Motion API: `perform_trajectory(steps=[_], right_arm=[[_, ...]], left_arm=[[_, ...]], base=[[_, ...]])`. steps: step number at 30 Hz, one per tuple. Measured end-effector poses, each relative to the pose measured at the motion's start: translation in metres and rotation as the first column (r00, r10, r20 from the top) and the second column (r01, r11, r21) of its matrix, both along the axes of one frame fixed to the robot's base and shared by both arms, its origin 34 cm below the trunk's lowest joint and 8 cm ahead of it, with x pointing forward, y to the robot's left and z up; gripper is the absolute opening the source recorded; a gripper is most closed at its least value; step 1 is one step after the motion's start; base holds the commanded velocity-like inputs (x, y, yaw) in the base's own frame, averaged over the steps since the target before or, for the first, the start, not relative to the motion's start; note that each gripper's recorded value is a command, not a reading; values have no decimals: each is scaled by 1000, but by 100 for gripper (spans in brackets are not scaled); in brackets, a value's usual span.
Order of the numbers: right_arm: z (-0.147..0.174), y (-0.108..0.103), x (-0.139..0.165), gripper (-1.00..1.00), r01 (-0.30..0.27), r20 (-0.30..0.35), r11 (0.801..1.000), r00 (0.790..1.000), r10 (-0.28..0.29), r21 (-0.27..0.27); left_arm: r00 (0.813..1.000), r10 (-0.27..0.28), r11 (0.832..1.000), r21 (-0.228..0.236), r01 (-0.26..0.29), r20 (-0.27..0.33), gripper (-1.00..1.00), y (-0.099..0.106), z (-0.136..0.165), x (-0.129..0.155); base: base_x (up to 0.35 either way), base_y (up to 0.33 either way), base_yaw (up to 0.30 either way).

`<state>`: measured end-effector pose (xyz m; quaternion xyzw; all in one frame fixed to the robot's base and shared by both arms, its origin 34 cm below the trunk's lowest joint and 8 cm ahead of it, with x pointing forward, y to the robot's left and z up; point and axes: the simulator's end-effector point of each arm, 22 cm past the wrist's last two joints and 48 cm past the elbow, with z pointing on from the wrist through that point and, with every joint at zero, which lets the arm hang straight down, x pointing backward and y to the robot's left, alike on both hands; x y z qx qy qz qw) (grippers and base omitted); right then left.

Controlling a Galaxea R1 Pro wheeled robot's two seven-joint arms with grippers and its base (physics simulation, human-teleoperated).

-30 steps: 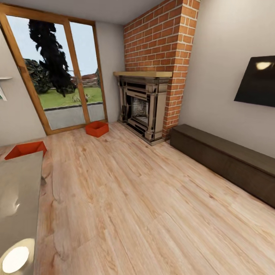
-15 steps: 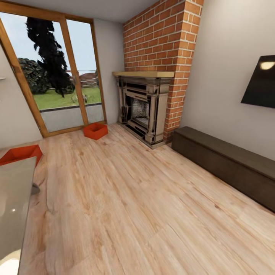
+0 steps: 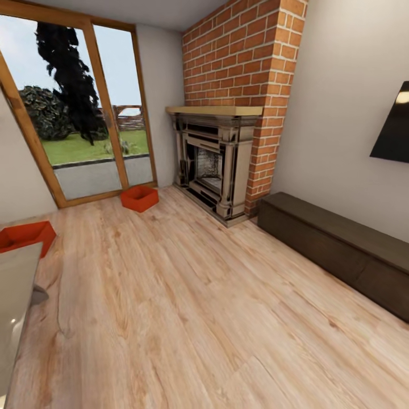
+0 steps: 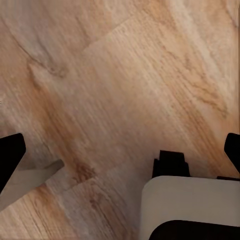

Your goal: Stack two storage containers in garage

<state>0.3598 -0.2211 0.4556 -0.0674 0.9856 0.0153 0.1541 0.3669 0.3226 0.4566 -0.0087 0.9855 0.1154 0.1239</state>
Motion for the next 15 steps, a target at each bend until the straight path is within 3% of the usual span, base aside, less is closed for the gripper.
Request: perform_trajectory(steps=[15], right_arm=[[0,0,0,100,0,0,1000,1000,0,0]], left_arm=[[1000,0,1000,0,0,0,100,0,0,0]], base=[[340,0,0]])
